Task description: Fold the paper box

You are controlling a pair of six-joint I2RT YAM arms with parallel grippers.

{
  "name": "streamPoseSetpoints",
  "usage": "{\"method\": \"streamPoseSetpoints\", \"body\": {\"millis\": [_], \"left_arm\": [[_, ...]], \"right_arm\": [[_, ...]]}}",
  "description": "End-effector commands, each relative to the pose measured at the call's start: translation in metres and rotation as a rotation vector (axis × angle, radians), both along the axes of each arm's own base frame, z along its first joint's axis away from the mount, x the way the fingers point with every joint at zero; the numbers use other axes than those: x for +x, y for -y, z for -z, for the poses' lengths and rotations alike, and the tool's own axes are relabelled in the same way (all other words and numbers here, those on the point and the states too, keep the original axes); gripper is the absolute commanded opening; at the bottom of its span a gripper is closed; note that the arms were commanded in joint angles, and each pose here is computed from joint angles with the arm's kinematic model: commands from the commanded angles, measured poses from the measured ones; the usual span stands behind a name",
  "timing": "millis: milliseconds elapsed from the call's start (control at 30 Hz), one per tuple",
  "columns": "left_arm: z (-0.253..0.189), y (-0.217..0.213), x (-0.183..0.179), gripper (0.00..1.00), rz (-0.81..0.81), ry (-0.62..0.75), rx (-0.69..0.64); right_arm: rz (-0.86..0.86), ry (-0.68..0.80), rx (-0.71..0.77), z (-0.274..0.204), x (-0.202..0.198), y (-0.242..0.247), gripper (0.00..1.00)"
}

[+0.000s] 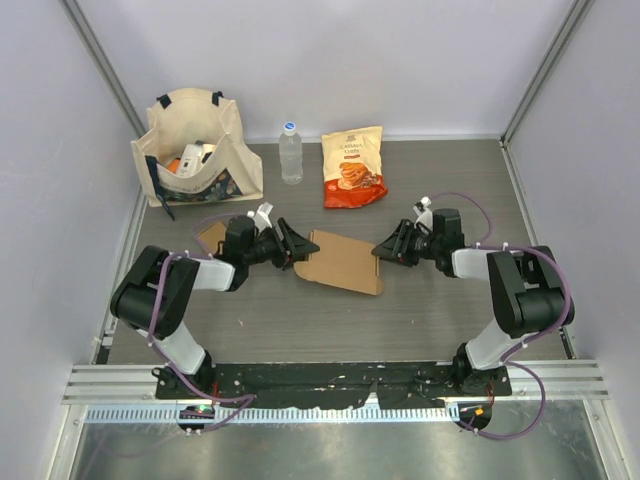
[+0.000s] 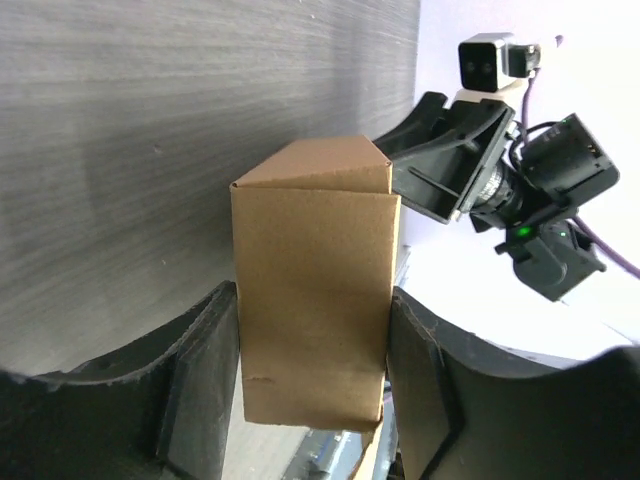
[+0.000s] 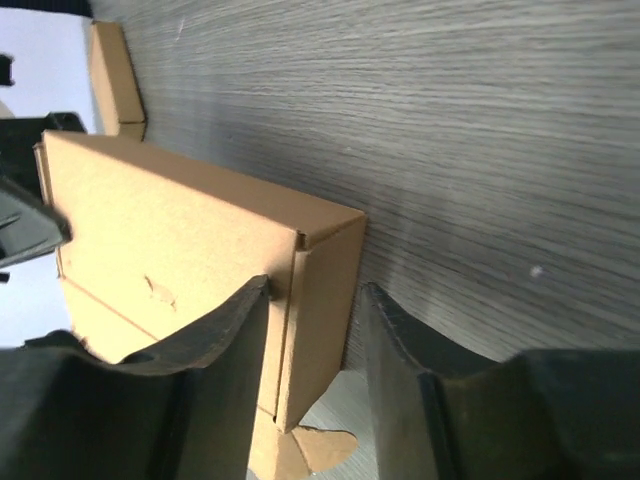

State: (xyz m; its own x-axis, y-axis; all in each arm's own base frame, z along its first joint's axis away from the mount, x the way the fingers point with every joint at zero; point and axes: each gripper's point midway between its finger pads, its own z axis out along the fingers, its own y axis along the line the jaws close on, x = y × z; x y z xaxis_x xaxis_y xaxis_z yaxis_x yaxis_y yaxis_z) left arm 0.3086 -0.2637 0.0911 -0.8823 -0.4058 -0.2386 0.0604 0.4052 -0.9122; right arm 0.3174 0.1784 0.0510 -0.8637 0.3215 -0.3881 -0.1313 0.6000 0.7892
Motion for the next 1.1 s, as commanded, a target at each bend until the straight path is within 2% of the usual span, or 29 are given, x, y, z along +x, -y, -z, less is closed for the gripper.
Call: {"method": "streamPoseSetpoints", "body": {"millis": [0,33,67,100,167,200,233,267,333,400,433,500,567,667,700,733,800,900,933,1067], "left_arm": [[-0.033,0.007,-0.009,0.55,0.002,-0.005,-0.172],[-0.036,0.007,-0.010,0.52,-0.007,-0.031,-0.189],[-0.032,0.005,-0.013,0.51,-0.022,-0.066,-0.191],[-0.032,0.004,-0.014,0.50,-0.034,-0.092,-0.200],[-0.029,-0.002,-0.018,0.44,-0.078,-0.193,-0.222],[-0.026,-0.005,-0.021,0.44,-0.097,-0.250,-0.224],[-0.024,-0.010,-0.021,0.47,-0.126,-0.300,-0.234],[-0.020,-0.016,-0.028,0.48,-0.171,-0.400,-0.267],[-0.019,-0.026,-0.033,0.48,-0.226,-0.518,-0.327],[-0.020,-0.029,-0.047,0.49,-0.264,-0.689,-0.410],[-0.013,-0.031,-0.057,0.47,-0.273,-0.762,-0.419],[-0.023,-0.032,-0.062,0.42,-0.278,-0.843,-0.475],[-0.024,-0.034,-0.071,0.40,-0.286,-0.900,-0.471],[-0.010,-0.036,-0.087,0.40,-0.320,-1.034,-0.382],[-0.014,-0.038,-0.090,0.40,-0.317,-1.031,-0.367],[-0.009,-0.041,-0.096,0.40,-0.344,-1.086,-0.337],[-0.011,-0.044,-0.100,0.41,-0.358,-1.096,-0.309],[-0.001,-0.049,-0.110,0.43,-0.393,-1.185,-0.259],[0.003,-0.050,-0.115,0.43,-0.401,-1.234,-0.231],[0.003,-0.049,-0.118,0.45,-0.386,-1.281,-0.177]], "right_arm": [[0.130,-0.009,-0.224,0.015,0.005,0.029,0.51],[0.128,0.028,-0.267,0.005,0.010,0.028,0.56],[0.137,0.001,-0.354,0.009,0.003,0.037,0.59],[0.216,0.072,-0.480,-0.007,0.012,0.054,0.62],[0.192,0.214,-0.668,-0.031,0.008,0.049,0.71],[0.213,0.332,-0.691,-0.064,0.009,0.045,0.75],[0.229,0.424,-0.792,-0.080,0.011,0.051,0.79],[0.168,0.519,-0.783,-0.098,-0.001,0.024,0.81],[0.101,0.637,-0.738,-0.128,-0.012,0.002,0.84],[-0.033,0.696,-0.706,-0.136,-0.024,-0.019,0.84],[-0.142,0.731,-0.639,-0.143,-0.036,-0.037,0.84],[-0.246,0.809,-0.620,-0.150,-0.053,-0.056,0.84],[-0.385,0.914,-0.598,-0.156,-0.081,-0.085,0.84],[-0.481,0.986,-0.755,-0.157,-0.090,-0.100,0.86],[-0.536,0.999,-0.760,-0.157,-0.098,-0.111,0.86],[-0.579,0.995,-0.772,-0.165,-0.099,-0.117,0.86],[-0.699,0.977,-0.793,-0.151,-0.102,-0.132,0.86],[-0.817,0.962,-0.830,-0.142,-0.105,-0.145,0.86],[-0.836,0.957,-0.840,-0.144,-0.106,-0.147,0.85],[-0.902,0.963,-0.807,-0.138,-0.113,-0.156,0.85]]}}
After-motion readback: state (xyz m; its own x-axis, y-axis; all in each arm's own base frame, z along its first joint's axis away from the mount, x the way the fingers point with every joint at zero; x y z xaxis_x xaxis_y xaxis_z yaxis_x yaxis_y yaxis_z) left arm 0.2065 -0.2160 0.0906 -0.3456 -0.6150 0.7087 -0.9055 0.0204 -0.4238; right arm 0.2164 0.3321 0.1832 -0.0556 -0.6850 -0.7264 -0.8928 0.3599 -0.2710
